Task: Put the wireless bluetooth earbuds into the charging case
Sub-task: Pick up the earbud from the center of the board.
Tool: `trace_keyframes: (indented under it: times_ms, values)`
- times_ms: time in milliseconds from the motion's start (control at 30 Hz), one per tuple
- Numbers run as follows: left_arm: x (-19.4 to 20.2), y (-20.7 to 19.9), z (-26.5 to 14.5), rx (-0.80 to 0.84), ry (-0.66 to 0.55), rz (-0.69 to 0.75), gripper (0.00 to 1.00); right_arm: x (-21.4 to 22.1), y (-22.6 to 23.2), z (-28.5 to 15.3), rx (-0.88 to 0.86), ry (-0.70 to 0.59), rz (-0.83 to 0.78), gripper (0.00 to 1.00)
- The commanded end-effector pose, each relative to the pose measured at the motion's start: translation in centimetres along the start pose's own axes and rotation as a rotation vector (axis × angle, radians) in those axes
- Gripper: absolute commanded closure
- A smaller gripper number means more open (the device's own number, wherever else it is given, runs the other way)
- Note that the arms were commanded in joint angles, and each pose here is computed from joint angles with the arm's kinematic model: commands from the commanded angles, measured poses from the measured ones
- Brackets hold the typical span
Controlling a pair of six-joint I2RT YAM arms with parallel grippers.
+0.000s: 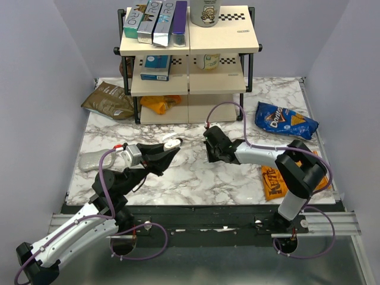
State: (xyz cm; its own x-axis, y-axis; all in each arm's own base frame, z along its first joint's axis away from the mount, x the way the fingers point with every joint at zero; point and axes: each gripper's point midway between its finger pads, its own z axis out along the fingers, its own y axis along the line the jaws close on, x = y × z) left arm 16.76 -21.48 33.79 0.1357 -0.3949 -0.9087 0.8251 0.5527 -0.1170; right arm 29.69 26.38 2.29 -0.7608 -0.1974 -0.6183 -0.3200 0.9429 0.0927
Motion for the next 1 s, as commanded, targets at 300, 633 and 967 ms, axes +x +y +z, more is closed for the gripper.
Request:
trace_keyframes:
  times_ms: [300, 633, 967]
  values:
    - [-0.7, -0.3, 0.2, 0.008, -0.009, 0.007, 1.0, -3.6, -1.2, 1.7, 0.045, -0.04, -0.051, 0.98]
    - [-1.1, -0.1, 0.2, -0.001, -0.025, 0.002, 1.0, -3.1, -0.7, -2.6, -0.024, -0.022, 0.257, 0.54]
    - [-1.1, -0.3, 0.1, -0.001, -0.025, -0.024, 1.0, 0.7, -0.8, -2.8, -0.031, 0.037, 0.352, 0.97]
